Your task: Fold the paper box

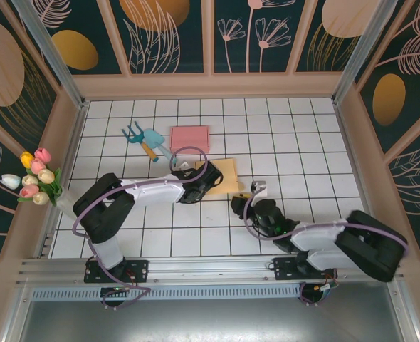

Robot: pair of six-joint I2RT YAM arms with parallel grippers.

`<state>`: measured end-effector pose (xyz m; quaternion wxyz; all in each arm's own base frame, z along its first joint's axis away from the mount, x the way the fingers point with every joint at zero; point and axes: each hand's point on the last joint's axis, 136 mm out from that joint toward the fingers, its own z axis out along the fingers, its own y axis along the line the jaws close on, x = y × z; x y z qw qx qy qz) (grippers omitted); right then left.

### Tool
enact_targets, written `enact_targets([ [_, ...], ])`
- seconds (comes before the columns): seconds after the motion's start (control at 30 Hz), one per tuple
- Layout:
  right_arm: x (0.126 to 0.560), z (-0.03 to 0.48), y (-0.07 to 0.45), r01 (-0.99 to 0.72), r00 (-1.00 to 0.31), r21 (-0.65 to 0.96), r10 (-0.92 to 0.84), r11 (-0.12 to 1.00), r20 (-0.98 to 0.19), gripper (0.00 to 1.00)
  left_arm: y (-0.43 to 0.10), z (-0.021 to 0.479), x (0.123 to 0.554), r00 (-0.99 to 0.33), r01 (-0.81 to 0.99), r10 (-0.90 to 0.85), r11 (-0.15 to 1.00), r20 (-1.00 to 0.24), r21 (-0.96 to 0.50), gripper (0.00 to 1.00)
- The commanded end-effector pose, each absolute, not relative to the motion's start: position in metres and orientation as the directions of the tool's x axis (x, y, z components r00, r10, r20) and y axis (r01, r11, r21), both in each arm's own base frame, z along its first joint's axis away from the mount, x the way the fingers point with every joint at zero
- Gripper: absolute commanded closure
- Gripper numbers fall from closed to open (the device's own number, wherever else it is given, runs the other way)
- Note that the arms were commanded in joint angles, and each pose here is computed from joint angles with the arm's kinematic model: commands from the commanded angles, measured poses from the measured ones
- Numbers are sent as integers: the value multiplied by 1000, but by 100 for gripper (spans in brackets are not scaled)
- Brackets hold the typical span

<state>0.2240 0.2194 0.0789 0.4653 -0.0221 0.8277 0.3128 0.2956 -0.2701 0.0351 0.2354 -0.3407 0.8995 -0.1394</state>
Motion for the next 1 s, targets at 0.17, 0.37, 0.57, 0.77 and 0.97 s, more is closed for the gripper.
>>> enact_targets([
  [0.17, 231, 87, 191, -242, -595, 480, 262, 843, -760, 59, -212, -27, 254, -727, -615, -604, 784, -327, -80, 44],
  [0.37, 248, 87, 197, -266, -615, 485, 241, 833, -751, 44, -214, -29, 255, -732, -613, -602, 786, -320, -76, 44],
  [0.57, 266, 92, 213, -309, -601, 475, 217, 824, -769, 46, -215, -29, 255, -735, -610, -599, 788, -318, -75, 44],
  [0.77, 278, 91, 211, -289, -588, 443, 208, 849, -782, 47, -218, -27, 255, -737, -609, -602, 789, -308, -85, 44],
  [0.97, 284, 87, 210, -303, -590, 442, 198, 844, -782, 47, -231, -29, 253, -748, -604, -615, 787, -249, -126, 46],
])
